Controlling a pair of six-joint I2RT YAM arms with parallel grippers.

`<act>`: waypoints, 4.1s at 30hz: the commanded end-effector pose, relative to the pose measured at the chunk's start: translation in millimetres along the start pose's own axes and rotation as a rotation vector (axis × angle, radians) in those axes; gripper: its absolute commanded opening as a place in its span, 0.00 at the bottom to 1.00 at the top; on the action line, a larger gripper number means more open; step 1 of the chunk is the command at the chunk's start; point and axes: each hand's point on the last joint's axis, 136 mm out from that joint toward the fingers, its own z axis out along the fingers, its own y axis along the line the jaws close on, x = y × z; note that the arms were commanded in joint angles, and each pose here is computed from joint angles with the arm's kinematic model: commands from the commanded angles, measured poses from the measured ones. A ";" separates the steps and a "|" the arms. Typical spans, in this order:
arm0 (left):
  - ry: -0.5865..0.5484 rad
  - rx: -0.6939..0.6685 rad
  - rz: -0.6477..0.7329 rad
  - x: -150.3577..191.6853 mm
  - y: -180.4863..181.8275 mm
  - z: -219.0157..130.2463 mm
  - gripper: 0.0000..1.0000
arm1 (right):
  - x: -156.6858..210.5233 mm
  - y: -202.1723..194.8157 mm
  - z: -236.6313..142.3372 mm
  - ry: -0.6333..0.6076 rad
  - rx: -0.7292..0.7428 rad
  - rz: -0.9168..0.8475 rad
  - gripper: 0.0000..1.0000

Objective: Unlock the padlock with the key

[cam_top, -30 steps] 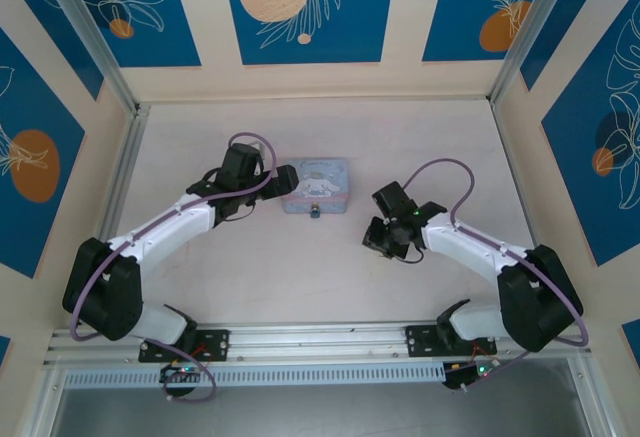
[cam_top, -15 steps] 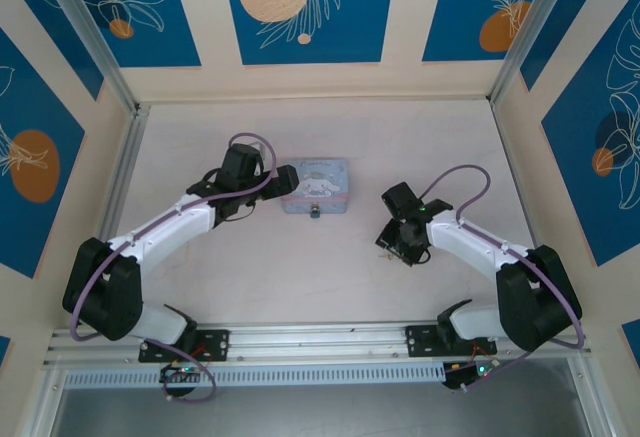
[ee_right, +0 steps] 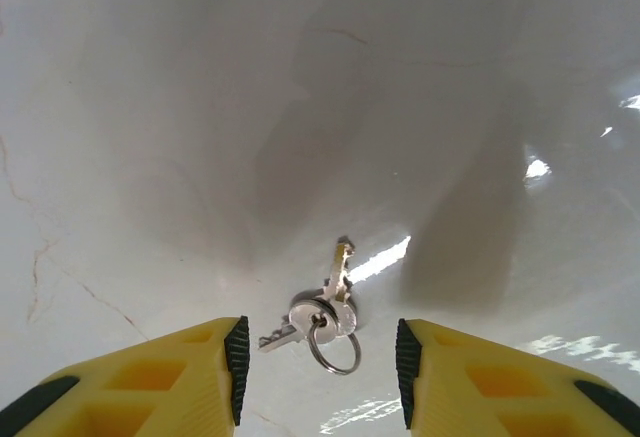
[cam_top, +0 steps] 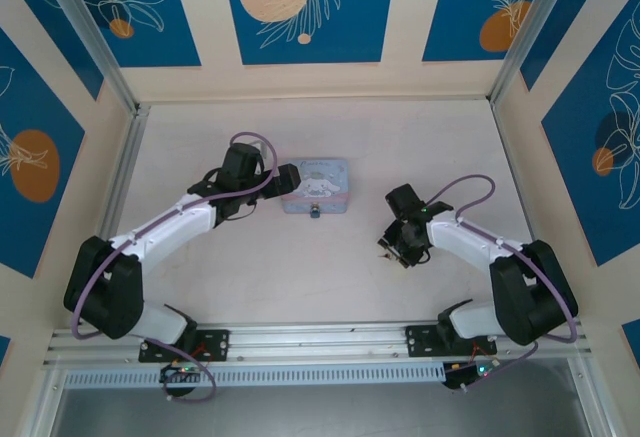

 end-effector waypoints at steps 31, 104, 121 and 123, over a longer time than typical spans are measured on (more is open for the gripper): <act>0.018 0.044 -0.003 -0.3 -10.7 4.3 1.00 | 7.6 -12.2 18.8 0.022 0.088 0.037 0.34; 0.066 0.167 -0.015 21.2 -47.9 -4.2 1.00 | 43.5 35.0 -15.8 -0.012 -0.053 -0.309 0.61; 0.063 0.146 0.015 17.4 -47.0 -6.1 1.00 | 63.6 25.2 -4.8 0.003 0.085 -0.719 0.55; 0.062 0.146 0.017 16.5 -47.5 -6.4 1.00 | 63.5 20.5 -3.8 0.006 0.103 -0.722 0.55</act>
